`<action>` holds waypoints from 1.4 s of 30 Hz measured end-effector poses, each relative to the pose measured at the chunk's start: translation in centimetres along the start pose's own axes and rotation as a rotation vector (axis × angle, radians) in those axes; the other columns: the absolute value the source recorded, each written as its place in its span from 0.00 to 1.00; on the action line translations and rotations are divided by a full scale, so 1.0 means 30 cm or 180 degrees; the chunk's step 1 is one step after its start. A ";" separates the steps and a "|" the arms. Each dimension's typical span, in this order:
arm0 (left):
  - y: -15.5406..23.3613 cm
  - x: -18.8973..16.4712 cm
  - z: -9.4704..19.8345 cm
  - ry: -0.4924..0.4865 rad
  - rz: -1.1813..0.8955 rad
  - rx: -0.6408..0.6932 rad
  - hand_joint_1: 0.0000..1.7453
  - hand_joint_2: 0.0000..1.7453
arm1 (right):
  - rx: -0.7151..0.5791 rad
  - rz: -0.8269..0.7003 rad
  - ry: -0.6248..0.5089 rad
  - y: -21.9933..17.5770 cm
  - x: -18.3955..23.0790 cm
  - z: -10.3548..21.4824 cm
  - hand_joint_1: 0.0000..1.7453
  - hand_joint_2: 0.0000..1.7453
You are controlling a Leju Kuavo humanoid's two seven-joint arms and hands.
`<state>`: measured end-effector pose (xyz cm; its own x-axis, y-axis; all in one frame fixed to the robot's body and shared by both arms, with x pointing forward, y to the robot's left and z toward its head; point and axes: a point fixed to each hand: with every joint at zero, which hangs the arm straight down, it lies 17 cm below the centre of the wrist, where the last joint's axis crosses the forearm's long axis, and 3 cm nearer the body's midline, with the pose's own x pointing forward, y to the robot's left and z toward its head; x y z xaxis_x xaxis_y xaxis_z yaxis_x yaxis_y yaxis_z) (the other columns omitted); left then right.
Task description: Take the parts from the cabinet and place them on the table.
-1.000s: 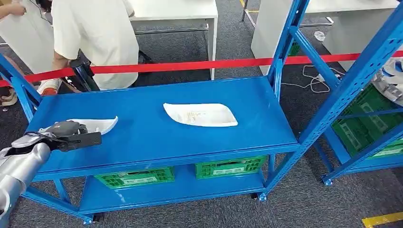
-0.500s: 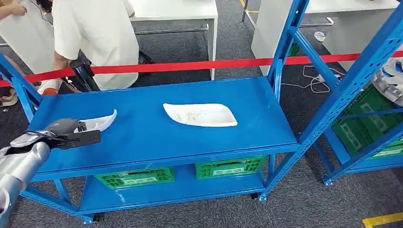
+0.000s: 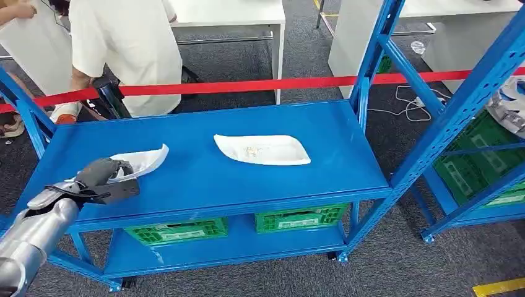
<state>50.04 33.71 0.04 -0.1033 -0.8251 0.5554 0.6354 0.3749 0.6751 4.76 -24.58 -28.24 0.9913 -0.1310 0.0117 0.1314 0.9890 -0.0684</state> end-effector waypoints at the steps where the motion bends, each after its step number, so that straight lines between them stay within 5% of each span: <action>1: -0.015 0.091 -0.015 -0.0308 0.0325 0.0008 1.00 1.00 | 0.0004 -0.0009 -0.0009 0.000 0.001 0.000 0.00 1.00; 7: 0.110 0.662 0.084 -0.2308 0.2747 -0.0046 1.00 1.00 | 0.0012 -0.0017 -0.0095 -0.001 0.018 0.000 0.00 1.00; 12: 0.248 0.845 0.238 -0.3187 0.3563 0.0042 1.00 1.00 | 0.0007 -0.0027 -0.0024 -0.003 0.003 -0.001 0.00 1.00; 26: 0.240 0.919 0.380 -0.3582 0.3496 0.0136 1.00 1.00 | 0.0030 0.0004 -0.0059 0.002 0.007 0.000 0.00 1.00; 42: 0.192 0.923 0.368 -0.3320 0.3633 -0.0058 1.00 1.00 | 0.0018 -0.0061 -0.0044 0.000 0.007 0.000 0.00 1.00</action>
<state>42.39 17.69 24.66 -0.0384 0.5404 0.8405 0.7537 0.5679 -0.3308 4.98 -24.61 -28.24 0.9885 -0.1489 0.0268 0.1503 0.9867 -0.0623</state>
